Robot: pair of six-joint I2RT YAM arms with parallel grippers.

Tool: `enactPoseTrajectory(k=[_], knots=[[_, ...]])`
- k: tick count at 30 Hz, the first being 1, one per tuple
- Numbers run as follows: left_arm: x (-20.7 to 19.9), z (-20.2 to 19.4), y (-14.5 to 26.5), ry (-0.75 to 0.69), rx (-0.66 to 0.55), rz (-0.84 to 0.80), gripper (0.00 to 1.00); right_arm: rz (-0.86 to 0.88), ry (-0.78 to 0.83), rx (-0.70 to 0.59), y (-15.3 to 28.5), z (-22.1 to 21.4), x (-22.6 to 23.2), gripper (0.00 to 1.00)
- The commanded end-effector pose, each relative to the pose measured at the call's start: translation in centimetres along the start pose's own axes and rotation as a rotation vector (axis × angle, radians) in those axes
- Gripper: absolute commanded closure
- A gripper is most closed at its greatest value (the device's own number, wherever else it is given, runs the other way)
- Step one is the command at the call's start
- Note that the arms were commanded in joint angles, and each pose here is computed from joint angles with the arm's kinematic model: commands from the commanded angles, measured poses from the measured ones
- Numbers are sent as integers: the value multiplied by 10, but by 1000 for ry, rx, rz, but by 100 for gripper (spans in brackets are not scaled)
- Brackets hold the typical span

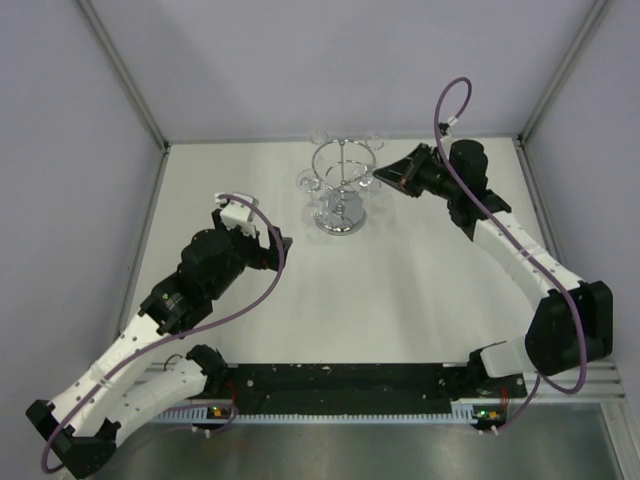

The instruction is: Take the wine glass off the wine glass rack

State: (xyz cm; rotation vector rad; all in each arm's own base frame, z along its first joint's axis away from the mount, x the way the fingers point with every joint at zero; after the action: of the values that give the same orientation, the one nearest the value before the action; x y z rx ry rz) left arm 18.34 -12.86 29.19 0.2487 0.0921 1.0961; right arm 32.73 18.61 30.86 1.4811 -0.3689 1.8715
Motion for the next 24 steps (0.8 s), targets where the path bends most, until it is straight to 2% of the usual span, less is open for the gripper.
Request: enactPoseTrajectory(k=[1, 16, 24], knots=[[0, 3, 0, 18, -28, 5, 4, 109, 33, -19, 6, -1, 23, 100], [-5, 8, -1, 40, -44, -30, 4, 149, 26, -49, 48, -11, 30, 100], [-13, 24, 5, 107, -95, -103, 5, 170, 38, -36, 68, -19, 32, 100]])
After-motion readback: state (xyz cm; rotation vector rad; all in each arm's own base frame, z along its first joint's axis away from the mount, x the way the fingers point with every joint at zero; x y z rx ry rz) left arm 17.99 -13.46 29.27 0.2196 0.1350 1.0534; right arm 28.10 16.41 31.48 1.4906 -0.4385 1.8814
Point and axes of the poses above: each gripper's point midway between its finger pads, its own y axis back along the fingers, its own x axis along the line the jaws close on, z = x × y, the point moved 7 cm from there along y, back along the fingers, and after that the axes turned 11 degrees about -y, right-handed, at the moved point
